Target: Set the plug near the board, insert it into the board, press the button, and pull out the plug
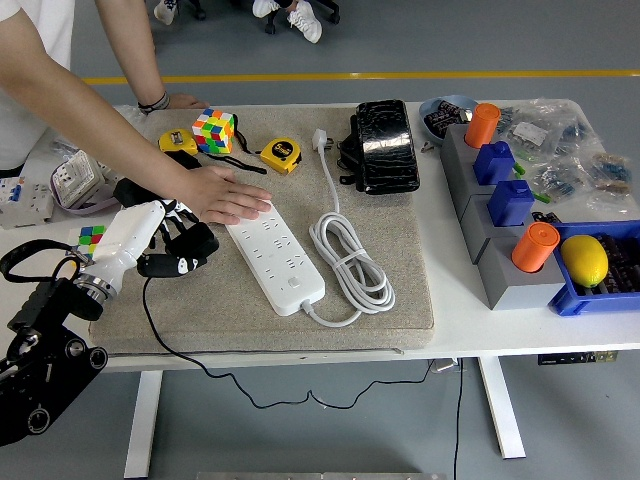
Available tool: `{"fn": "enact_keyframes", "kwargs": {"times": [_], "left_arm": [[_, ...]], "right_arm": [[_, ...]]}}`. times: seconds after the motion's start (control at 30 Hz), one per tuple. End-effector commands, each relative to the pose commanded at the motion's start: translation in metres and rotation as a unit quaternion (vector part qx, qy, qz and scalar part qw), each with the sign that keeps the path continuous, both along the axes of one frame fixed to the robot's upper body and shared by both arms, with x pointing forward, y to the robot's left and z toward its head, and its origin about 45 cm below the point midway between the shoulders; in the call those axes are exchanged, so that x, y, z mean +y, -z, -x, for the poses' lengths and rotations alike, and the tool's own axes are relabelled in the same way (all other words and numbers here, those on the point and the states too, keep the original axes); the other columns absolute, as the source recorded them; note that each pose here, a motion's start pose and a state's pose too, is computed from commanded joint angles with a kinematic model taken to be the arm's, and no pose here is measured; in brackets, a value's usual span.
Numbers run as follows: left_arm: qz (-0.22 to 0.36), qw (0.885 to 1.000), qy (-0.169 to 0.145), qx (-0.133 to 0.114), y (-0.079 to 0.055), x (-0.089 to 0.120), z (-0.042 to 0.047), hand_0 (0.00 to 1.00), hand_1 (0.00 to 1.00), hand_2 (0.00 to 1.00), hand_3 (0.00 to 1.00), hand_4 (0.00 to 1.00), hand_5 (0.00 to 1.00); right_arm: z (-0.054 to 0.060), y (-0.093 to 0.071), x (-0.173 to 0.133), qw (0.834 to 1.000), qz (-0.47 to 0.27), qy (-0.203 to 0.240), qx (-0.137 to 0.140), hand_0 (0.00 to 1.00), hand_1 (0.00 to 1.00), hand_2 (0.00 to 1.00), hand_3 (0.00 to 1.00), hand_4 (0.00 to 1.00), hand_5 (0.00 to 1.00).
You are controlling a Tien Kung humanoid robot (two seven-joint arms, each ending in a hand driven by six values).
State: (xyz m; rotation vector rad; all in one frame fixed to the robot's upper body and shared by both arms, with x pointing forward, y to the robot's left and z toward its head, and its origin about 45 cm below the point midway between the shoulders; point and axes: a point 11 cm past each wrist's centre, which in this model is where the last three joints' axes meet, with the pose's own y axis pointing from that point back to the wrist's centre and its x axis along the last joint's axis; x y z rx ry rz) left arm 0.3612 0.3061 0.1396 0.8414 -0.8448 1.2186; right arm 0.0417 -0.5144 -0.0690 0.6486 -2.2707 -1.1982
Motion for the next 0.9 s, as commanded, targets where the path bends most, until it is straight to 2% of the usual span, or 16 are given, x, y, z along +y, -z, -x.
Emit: {"fn": "enact_keyframes", "kwargs": {"times": [0.17, 0.2, 0.37, 0.4, 0.57, 0.6, 0.77, 0.8, 0.9], "left_arm": [[-0.006, 1.000, -0.012, 0.017, 0.009, 0.008, 0.0020, 0.171, 0.307, 0.386, 0.546, 0.800, 0.002], [-0.006, 1.000, -0.013, 0.018, 0.010, 0.009, 0.0024, 0.187, 0.412, 0.434, 0.552, 0.817, 0.002], [-0.006, 1.000, -0.016, 0.021, 0.011, 0.012, 0.0043, 0.187, 0.412, 0.434, 0.552, 0.817, 0.002], [-0.005, 1.000, -0.017, 0.021, 0.011, 0.012, 0.0044, 0.285, 0.494, 0.522, 0.564, 0.998, 0.167], [-0.002, 1.000, -0.018, 0.020, 0.010, 0.012, 0.0045, 0.285, 0.494, 0.522, 0.564, 0.998, 0.167], [-0.001, 1.000, -0.018, 0.021, 0.010, 0.012, 0.0046, 0.374, 0.601, 0.592, 0.661, 0.998, 0.322], [0.001, 0.999, -0.021, 0.024, 0.009, 0.013, 0.0051, 0.374, 0.601, 0.592, 0.661, 0.998, 0.322], [0.003, 1.000, -0.021, 0.023, 0.009, 0.013, 0.0054, 0.410, 0.630, 0.635, 0.691, 0.998, 0.404], [0.012, 1.000, -0.020, 0.016, 0.005, 0.012, 0.0056, 0.410, 0.630, 0.635, 0.691, 0.998, 0.404]], "right_arm": [[0.000, 0.000, 0.000, 1.000, 0.000, 0.000, 0.001, 0.489, 0.543, 0.538, 0.508, 0.828, 0.350], [0.000, 0.000, 0.000, 1.000, 0.000, 0.000, 0.000, 0.488, 0.543, 0.538, 0.507, 0.827, 0.349], [-0.001, 0.000, 0.000, 1.000, -0.001, 0.002, -0.003, 0.488, 0.543, 0.538, 0.507, 0.827, 0.349], [-0.001, 0.000, 0.000, 1.000, -0.001, 0.003, -0.004, 0.488, 0.543, 0.537, 0.507, 0.827, 0.348], [-0.001, 0.000, 0.000, 1.000, -0.001, 0.002, -0.004, 0.488, 0.543, 0.537, 0.507, 0.827, 0.348], [-0.001, 0.000, 0.000, 1.000, -0.001, 0.002, -0.004, 0.488, 0.542, 0.537, 0.507, 0.826, 0.347], [-0.001, 0.000, 0.000, 1.000, -0.001, 0.002, -0.004, 0.488, 0.542, 0.537, 0.507, 0.826, 0.347], [-0.001, 0.000, 0.000, 1.000, -0.001, 0.002, -0.004, 0.487, 0.542, 0.537, 0.507, 0.826, 0.348], [0.000, 0.000, 0.000, 1.000, -0.001, 0.002, -0.002, 0.487, 0.542, 0.537, 0.507, 0.826, 0.348]]}}
